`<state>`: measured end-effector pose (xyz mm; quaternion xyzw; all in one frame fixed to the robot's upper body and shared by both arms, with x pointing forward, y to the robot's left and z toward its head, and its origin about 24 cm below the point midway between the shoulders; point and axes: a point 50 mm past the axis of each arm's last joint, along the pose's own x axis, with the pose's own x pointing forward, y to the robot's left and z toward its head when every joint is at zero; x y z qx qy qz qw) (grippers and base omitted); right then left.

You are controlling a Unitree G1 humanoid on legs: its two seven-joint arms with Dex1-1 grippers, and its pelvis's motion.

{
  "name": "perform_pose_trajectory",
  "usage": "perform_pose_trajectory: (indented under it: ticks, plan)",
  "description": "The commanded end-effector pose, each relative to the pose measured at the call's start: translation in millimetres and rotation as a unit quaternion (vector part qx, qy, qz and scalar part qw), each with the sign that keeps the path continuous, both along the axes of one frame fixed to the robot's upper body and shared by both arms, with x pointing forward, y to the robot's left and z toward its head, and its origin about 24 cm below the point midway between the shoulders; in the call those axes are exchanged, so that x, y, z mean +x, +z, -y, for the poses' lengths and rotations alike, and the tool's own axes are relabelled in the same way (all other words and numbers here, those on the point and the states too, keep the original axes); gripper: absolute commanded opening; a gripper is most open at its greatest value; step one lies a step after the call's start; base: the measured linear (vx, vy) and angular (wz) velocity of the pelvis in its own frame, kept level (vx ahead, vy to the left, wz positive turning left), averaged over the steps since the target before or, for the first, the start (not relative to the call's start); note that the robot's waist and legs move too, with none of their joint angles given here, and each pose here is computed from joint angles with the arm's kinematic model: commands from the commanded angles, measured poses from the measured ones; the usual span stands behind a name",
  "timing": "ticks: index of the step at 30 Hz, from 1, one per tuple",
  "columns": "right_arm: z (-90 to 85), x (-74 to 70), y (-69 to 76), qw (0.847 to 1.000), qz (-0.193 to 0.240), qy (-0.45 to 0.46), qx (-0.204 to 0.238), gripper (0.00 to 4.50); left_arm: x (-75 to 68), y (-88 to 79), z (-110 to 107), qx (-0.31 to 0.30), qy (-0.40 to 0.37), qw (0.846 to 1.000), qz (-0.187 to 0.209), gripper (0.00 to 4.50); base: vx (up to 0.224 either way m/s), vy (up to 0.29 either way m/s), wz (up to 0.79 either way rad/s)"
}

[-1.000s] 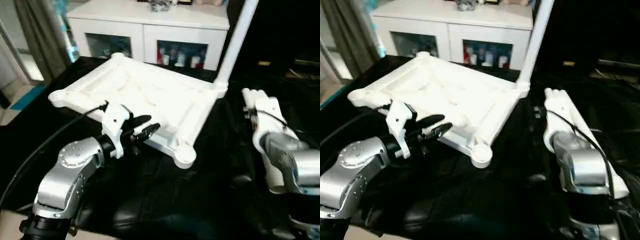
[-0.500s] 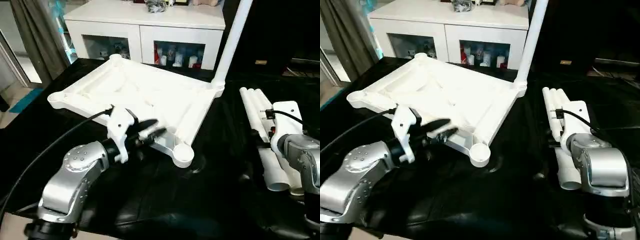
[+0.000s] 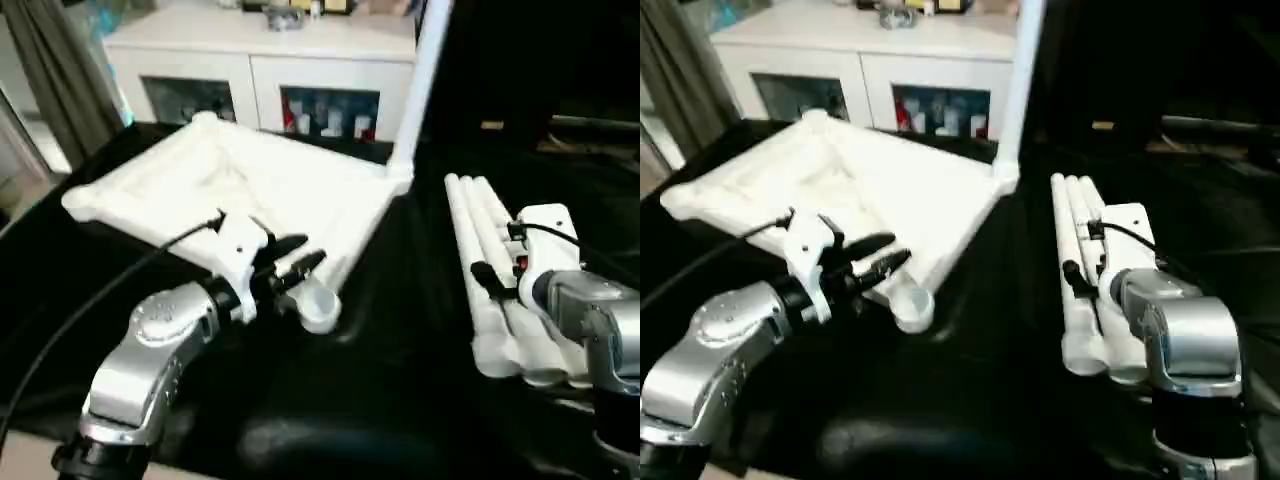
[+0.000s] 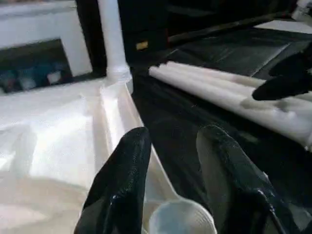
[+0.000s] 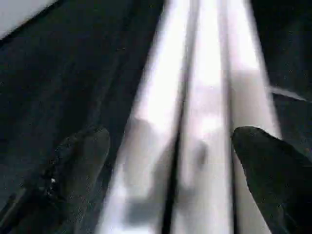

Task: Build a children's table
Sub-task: Rotate table base, then pick table leg

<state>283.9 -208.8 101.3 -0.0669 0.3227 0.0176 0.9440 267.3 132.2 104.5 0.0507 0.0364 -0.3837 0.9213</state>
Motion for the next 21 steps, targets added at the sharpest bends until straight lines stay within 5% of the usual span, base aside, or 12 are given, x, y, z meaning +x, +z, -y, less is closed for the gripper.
perform_pose_trajectory:
  ticks: [1, 21]
  plan:
    - [-3.0, -0.2, 4.2, 1.0, 0.003, 0.01, 0.003, 4.5, -1.4, 1.3, -1, 0.007, -0.008, 1.0, 0.007, 1.83, 0.01, -0.124, 0.36]
    - [-17.6, 8.7, -8.3, 0.998, -0.032, 0.044, 0.012, 4.5, -6.4, 15.1, 6, 0.013, -0.094, 0.995, 0.01, 1.83, -0.016, -0.018, 0.01]
